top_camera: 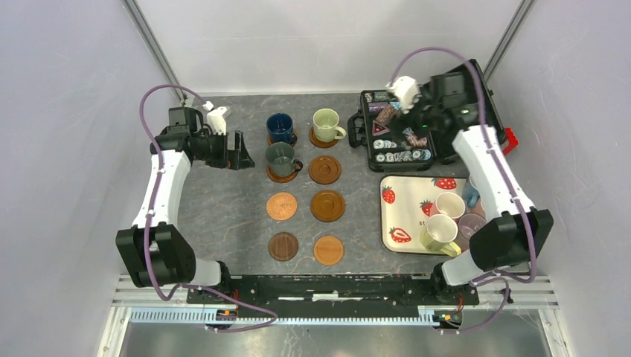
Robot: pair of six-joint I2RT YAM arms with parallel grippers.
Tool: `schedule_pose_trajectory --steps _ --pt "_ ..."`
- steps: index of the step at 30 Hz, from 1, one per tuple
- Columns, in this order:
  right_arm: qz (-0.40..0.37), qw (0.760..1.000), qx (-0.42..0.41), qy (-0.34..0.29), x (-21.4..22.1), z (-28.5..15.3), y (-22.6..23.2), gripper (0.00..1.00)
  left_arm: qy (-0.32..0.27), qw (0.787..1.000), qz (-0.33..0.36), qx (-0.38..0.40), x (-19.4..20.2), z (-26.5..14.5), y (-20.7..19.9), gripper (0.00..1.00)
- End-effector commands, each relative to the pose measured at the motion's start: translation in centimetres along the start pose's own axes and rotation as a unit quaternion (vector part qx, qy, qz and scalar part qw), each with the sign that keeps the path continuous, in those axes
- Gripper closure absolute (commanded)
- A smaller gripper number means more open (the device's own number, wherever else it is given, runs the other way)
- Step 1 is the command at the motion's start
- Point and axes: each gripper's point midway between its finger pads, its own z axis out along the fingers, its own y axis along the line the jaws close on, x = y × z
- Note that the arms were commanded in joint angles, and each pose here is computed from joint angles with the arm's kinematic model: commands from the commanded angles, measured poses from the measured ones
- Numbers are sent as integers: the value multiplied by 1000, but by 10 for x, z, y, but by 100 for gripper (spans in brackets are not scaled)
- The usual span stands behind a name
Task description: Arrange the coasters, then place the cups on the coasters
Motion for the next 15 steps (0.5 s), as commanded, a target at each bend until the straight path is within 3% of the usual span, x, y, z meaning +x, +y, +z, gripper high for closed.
schedule_pose_trajectory --steps 1,9,15 --pt "18 999 -3 51 47 -58 -36 2 -11 998 51 26 -13 1 -13 0" --pt "46 987 70 140 167 -160 -95 11 -4 996 78 54 -23 12 -37 0" --pt "11 972 72 222 254 -203 -70 13 4 993 90 71 -26 23 -55 0"
